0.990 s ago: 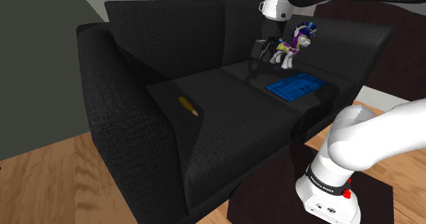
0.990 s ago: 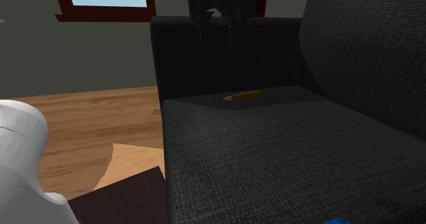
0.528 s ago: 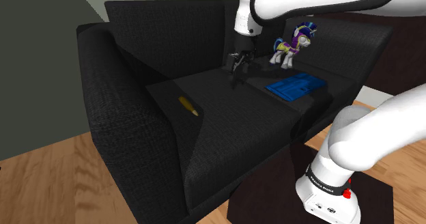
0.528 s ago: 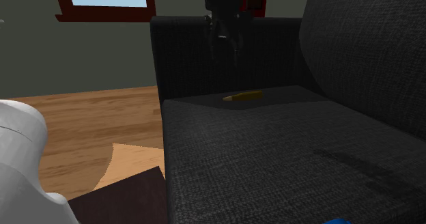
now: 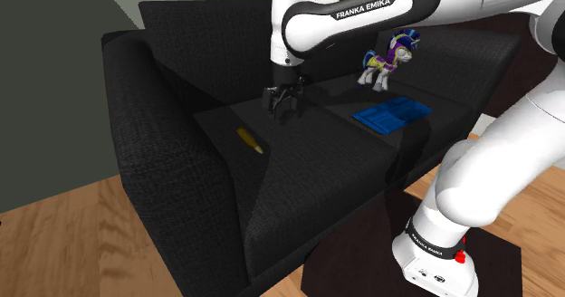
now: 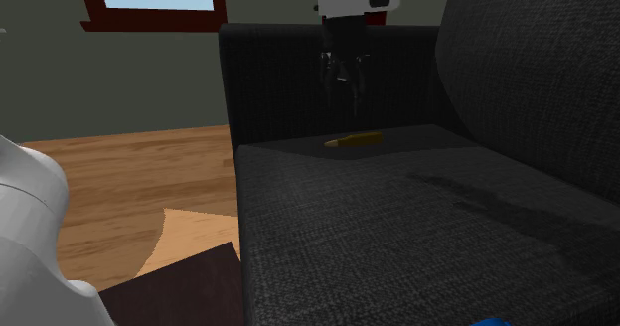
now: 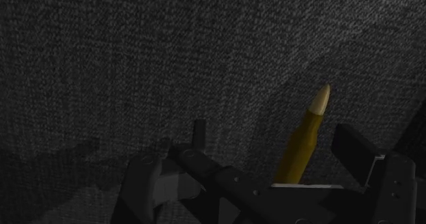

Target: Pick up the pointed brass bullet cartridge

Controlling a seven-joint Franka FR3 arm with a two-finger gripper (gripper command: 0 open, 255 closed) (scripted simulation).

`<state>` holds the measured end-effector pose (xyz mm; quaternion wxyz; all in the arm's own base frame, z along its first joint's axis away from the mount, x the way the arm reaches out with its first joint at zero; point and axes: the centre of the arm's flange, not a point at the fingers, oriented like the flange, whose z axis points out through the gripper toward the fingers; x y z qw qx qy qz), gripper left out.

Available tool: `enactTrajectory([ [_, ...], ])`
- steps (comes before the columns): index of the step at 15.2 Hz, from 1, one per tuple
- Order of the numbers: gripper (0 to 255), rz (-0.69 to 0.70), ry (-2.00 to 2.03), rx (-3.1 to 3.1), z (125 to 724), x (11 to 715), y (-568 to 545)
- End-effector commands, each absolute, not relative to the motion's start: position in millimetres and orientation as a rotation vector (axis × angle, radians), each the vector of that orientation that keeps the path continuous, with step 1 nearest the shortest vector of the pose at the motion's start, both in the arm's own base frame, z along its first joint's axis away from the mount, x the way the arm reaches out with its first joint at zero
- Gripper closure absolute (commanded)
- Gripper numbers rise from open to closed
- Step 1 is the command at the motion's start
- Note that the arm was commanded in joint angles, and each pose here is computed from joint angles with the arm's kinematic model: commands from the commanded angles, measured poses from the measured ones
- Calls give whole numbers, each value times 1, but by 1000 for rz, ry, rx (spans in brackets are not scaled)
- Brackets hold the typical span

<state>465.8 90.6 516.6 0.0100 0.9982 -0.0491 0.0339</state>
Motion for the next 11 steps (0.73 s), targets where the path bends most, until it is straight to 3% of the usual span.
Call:
enactTrajectory([
  [1, 0, 91, -179, 3113, 501, 483, 108],
  [11, 0, 34, -271, 3096, 437, 558, 159],
])
